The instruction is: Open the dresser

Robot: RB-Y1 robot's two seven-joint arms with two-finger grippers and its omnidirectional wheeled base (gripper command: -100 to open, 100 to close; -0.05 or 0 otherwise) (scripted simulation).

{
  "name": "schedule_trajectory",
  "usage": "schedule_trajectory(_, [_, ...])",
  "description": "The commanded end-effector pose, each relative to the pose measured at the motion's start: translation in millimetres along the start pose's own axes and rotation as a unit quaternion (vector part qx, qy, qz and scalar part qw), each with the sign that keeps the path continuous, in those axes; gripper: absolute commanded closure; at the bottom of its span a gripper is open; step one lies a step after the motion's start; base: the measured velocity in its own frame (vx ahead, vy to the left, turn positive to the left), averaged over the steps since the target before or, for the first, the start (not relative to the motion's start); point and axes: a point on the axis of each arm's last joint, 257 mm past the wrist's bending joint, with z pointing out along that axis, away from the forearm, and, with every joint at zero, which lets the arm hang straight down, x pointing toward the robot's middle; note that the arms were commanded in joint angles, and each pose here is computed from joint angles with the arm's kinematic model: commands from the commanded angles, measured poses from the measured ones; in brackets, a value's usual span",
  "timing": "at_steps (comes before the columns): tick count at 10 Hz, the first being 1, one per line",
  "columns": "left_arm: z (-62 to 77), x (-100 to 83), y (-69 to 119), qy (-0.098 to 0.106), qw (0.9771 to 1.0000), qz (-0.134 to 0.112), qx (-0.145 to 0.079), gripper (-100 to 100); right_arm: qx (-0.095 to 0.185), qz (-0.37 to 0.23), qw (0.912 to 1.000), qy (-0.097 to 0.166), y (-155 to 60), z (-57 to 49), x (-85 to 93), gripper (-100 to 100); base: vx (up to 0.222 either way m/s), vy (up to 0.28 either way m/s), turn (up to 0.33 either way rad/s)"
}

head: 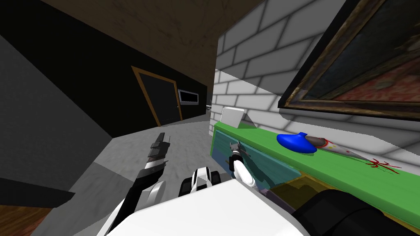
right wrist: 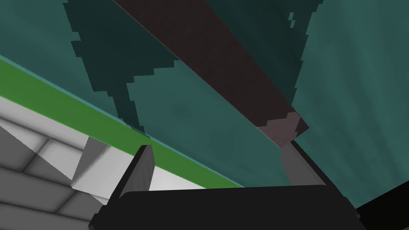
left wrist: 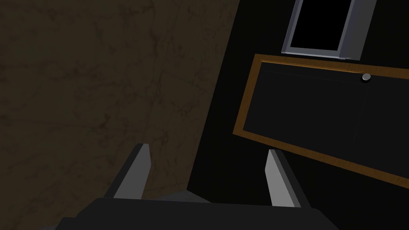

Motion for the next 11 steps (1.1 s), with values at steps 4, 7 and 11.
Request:
schedule_trajectory(4, [0.0,0.0,0.0,0.0,1.0,0.0,0.0,0,0.036,-0.105,0.9928,0.045,-9,-13.2,44.0,-100,0.011,0.012,0.072])
schedule_trajectory(7, [0.0,0.0,0.0,0.0,1.0,0.0,0.0,0,0.051,-0.135,0.988,0.054,-16,-16.5,51.0,-100,0.012,0.008,0.04])
schedule_trajectory(11, [-0.1,-0.1,0.1,0.0,1.0,0.0,0.0,0,0.089,-0.204,0.9717,0.078,-32,-28.5,67.0,-100,0.016,0.01,0.062])
